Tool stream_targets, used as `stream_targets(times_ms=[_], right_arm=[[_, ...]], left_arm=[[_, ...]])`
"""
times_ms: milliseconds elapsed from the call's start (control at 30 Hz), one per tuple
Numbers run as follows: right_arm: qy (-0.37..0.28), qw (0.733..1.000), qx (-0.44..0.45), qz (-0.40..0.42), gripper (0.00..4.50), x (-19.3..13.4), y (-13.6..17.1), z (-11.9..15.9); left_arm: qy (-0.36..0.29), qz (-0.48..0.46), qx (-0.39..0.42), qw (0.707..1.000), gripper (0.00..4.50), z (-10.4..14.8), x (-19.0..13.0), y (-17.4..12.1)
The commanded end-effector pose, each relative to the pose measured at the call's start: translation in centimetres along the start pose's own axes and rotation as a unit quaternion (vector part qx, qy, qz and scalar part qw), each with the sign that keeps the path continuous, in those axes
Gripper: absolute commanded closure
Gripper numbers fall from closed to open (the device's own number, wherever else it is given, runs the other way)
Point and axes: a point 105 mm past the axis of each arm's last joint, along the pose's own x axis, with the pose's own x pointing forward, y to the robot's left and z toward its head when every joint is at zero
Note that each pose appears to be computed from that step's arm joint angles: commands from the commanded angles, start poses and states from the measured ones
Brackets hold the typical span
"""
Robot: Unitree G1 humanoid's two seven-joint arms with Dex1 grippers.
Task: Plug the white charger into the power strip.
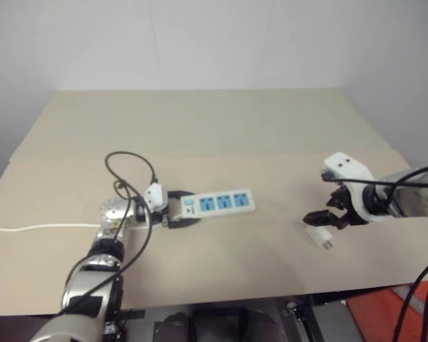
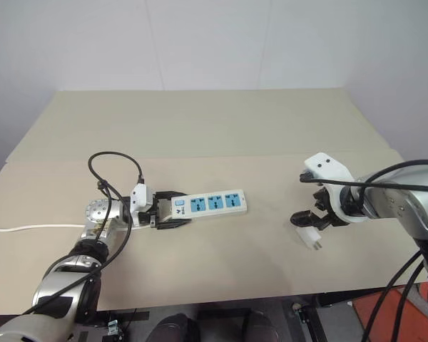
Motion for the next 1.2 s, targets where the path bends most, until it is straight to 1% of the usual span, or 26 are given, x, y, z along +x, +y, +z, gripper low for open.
stream_targets(times_ms=[33, 300, 1200], right_arm=[[0.009, 1.0, 0.012, -0.005, 0.0, 0.2, -0.5, 0.3], [0.047, 0.998, 0.028, -0.008, 0.0, 1.9, -1.1, -0.4], [0.081, 0.995, 0.052, 0.014, 0.0, 3.8, -0.7, -2.1]], left_arm=[[0.018, -0.061, -0.022, 0.998, 1.21, -1.3, 1.1, -2.3], [0.018, -0.086, -0.027, 0.996, 1.21, -1.2, 1.3, -2.8], [0.02, -0.091, -0.035, 0.995, 1.21, -1.7, 1.9, -3.8]])
